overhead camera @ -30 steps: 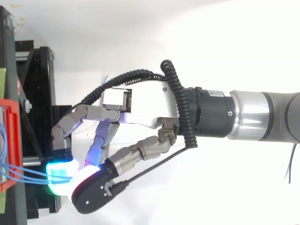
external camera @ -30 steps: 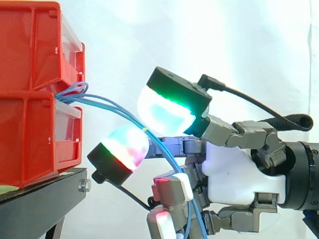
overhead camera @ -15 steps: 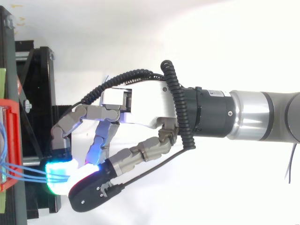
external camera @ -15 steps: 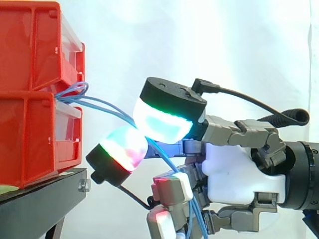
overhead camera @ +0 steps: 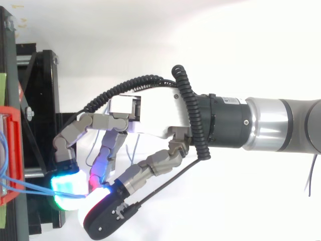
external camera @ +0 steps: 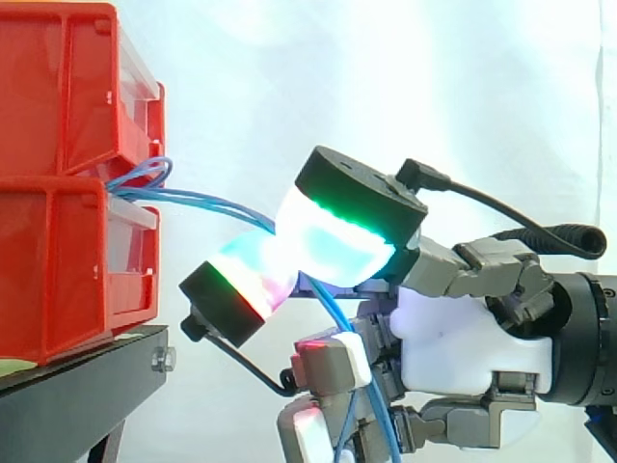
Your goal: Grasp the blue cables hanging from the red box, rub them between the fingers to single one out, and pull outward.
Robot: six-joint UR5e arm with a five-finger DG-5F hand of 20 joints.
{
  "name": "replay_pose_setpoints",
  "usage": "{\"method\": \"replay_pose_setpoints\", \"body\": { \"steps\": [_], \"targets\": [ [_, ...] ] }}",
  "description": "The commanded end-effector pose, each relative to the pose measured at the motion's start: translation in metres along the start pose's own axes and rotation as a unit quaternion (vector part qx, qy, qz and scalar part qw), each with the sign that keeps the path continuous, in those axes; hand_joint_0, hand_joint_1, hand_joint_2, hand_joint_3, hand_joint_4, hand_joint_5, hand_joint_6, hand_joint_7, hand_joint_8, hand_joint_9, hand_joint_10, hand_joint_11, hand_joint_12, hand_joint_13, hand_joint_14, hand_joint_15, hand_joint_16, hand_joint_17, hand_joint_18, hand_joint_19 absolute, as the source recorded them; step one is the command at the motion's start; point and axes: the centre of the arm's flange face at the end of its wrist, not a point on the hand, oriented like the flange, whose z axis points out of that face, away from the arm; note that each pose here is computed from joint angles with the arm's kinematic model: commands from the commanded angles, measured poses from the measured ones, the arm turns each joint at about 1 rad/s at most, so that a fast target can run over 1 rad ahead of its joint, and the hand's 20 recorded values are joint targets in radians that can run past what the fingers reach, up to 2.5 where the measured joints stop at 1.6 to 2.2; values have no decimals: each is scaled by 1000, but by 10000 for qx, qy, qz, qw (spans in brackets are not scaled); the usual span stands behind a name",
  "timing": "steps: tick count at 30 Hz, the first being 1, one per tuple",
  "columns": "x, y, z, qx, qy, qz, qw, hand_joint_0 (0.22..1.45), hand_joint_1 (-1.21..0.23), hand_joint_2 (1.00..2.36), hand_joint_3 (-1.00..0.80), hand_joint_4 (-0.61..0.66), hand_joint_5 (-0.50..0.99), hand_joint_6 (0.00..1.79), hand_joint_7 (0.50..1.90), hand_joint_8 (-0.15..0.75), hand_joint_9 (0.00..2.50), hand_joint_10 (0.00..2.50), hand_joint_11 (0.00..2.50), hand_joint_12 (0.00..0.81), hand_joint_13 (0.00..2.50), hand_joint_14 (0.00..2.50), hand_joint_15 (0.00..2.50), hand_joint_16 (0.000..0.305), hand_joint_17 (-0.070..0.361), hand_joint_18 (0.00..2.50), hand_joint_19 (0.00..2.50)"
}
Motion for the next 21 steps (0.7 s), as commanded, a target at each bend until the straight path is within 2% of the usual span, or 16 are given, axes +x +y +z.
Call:
{"method": "replay_pose_setpoints", "body": {
  "steps": [1, 2, 4, 7, 13, 18, 21],
  "targets": [
    [0, 0, 0, 0, 1, 0, 10000, 793, -904, 1000, -500, -119, -178, 917, 963, 266, 1192, 25, 844, 335, 1086, 23, 574, 46, 103, 941, 606],
    [0, 0, 0, 0, 1, 0, 10000, 753, -902, 1000, -500, -40, -172, 907, 927, 267, 1191, 23, 839, 336, 1088, 23, 575, 46, 103, 946, 603],
    [0, 0, 0, 0, 1, 0, 10000, 696, -872, 1000, -500, 6, -164, 896, 907, 270, 1201, 26, 842, 336, 1088, 22, 570, 46, 103, 943, 623],
    [0, -1, 0, 7, 1, -2, 10000, 583, -816, 1000, -500, 26, -159, 890, 906, 282, 1208, 25, 842, 351, 1097, 25, 584, 46, 104, 949, 647],
    [0, 0, 0, 0, 1, 0, 10000, 487, -698, 1000, -500, 59, -153, 877, 899, 309, 1242, 24, 822, 386, 1137, 22, 574, 53, 119, 1019, 648],
    [0, 0, 0, -8, 1, 2, 10000, 495, -631, 1000, -500, 61, -151, 871, 899, 315, 1243, 24, 804, 385, 1138, 20, 572, 53, 120, 1027, 658],
    [0, 0, 0, -8, 1, 2, 10000, 594, -560, 1000, -500, 36, -151, 866, 938, 292, 1236, 27, 826, 364, 1119, 21, 587, 48, 109, 979, 693]
  ]
}}
